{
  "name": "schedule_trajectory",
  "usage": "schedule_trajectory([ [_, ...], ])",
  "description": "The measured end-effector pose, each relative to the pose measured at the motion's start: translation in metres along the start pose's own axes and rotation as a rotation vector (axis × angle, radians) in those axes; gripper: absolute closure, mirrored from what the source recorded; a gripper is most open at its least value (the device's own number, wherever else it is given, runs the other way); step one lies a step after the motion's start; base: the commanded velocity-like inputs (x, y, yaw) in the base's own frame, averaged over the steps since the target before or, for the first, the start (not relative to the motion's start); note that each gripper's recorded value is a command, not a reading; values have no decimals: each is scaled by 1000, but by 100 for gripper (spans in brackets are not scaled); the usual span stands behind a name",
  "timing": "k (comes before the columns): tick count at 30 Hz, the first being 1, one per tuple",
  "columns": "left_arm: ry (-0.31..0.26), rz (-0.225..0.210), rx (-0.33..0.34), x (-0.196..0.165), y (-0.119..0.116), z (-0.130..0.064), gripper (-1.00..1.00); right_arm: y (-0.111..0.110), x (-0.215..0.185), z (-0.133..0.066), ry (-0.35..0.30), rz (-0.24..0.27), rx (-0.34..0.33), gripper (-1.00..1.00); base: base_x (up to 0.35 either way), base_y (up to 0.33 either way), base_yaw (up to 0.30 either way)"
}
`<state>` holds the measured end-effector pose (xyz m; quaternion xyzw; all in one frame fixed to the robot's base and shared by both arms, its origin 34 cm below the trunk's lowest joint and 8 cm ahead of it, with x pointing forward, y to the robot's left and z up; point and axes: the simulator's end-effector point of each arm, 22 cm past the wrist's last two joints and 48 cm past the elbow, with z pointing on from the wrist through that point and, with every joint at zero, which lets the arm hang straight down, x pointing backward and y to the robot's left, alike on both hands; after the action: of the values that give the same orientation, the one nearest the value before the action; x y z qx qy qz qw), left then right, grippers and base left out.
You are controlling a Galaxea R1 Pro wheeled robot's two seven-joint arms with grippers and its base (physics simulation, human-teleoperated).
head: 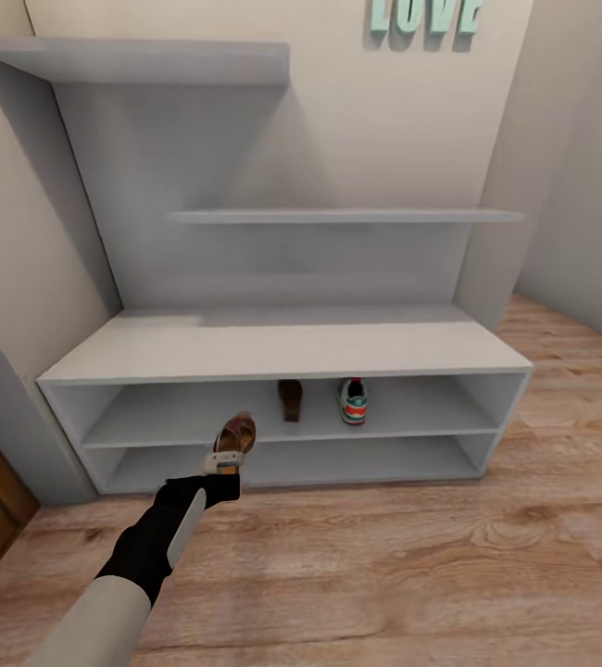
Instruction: Pick up the two gym shoes and the two sandals from the corridor floor and place them onto the hallstand (shoe rack) in the corridor, making sure they are on the rack and not on the floor. Arrange them so the two gym shoes are next to each other and the two sandals are next to each other.
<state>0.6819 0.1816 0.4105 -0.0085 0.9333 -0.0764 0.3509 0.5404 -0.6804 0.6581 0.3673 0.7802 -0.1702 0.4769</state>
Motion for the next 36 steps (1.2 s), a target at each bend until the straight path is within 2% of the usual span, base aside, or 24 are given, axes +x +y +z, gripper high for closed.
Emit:
schedule_trajectory([
  [12, 0, -1, 0, 0, 0, 0, 100, 0, 0, 0, 0, 0, 1, 100, 261, -228, 0],
  [25, -2, 0, 0, 0, 0, 0, 100, 0, 0, 0, 0, 1, 0, 100, 335, -53, 0],
  [29, -3, 0, -2, -1, 1, 0, 100, 0, 1, 0, 1, 1, 1, 100, 73, -1, 0],
  [36, 2, 4, -26, 2, 19, 3, 100, 0, 4, 3, 8, -5, 4, 100, 2, 0, 0],
])
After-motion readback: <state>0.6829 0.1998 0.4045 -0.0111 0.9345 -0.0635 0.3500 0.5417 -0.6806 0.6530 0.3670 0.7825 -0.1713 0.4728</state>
